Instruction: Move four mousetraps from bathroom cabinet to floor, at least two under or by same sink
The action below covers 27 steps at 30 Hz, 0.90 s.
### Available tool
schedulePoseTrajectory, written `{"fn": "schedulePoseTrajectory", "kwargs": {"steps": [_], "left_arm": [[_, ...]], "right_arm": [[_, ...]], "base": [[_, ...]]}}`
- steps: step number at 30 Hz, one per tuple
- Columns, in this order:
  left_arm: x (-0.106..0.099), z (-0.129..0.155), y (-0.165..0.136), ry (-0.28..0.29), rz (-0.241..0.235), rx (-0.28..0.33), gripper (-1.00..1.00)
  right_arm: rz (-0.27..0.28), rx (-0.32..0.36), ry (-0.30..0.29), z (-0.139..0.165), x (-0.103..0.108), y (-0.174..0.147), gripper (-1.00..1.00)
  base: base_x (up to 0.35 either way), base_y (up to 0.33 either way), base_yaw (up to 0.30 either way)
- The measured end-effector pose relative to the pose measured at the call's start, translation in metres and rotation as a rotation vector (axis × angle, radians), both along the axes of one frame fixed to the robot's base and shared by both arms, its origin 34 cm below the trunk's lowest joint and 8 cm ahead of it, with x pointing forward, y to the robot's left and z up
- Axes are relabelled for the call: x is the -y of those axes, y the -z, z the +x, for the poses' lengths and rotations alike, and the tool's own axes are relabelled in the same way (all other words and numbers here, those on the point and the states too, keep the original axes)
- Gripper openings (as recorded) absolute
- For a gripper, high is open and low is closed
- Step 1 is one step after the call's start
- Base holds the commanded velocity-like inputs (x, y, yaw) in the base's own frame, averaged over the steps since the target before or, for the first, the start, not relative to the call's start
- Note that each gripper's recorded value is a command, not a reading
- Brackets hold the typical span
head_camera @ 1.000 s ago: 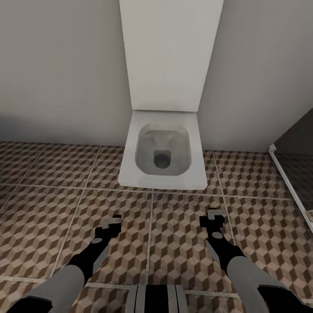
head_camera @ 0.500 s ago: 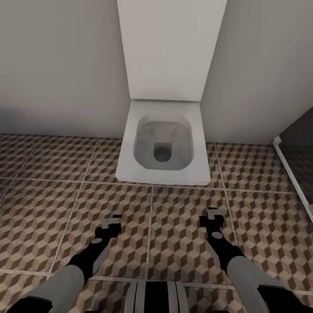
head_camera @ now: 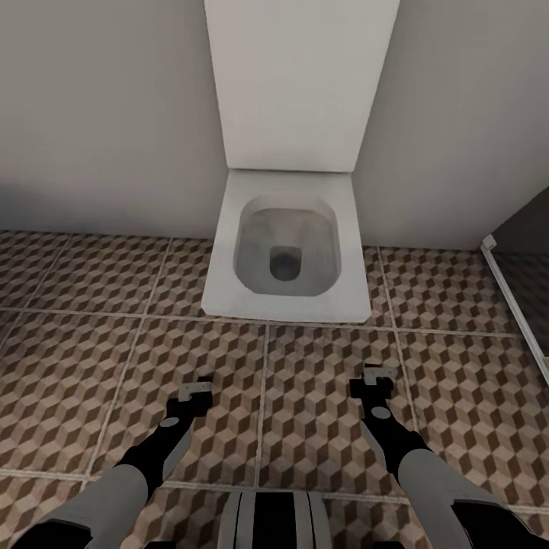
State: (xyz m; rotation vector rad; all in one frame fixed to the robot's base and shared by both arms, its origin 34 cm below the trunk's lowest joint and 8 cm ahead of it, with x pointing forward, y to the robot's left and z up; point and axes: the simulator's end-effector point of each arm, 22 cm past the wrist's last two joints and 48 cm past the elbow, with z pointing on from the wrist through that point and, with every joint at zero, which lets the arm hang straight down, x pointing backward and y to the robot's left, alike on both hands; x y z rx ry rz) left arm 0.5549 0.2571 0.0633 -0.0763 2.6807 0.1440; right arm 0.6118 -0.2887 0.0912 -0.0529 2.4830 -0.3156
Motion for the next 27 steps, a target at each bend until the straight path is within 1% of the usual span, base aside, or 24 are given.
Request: {"fn": "schedulePoseTrajectory", "kwargs": {"steps": [7, 13, 16, 22, 27], "left_arm": [[0.0, 0.0, 0.0, 0.001, 0.0, 0.001, -1.0], [0.0, 0.0, 0.0, 0.002, 0.0, 0.001, -1.0], [0.0, 0.0, 0.0, 0.003, 0.0, 0.002, -1.0], [0.001, 0.001, 0.0, 0.004, 0.0, 0.005, -1.0], [0.0, 0.002, 0.001, 0.0, 0.001, 0.02, -1.0]], "right_arm": [[0.009, -0.019, 0.004, -0.008, -0.001, 0.005, -1.0], [0.017, -0.073, 0.007, -0.03, -0.003, 0.017, -1.0], [0.019, -0.087, 0.007, -0.036, -0.003, 0.019, -1.0], [0.02, -0.108, 0.007, -0.042, -0.004, 0.023, -1.0], [0.02, -0.122, 0.007, -0.047, -0.005, 0.028, -1.0]], "base": [[0.0, 0.0, 0.0], [0.0, 0.0, 0.0], [0.0, 0.0, 0.0], [0.0, 0.0, 0.0], [0.0, 0.0, 0.0]]}}
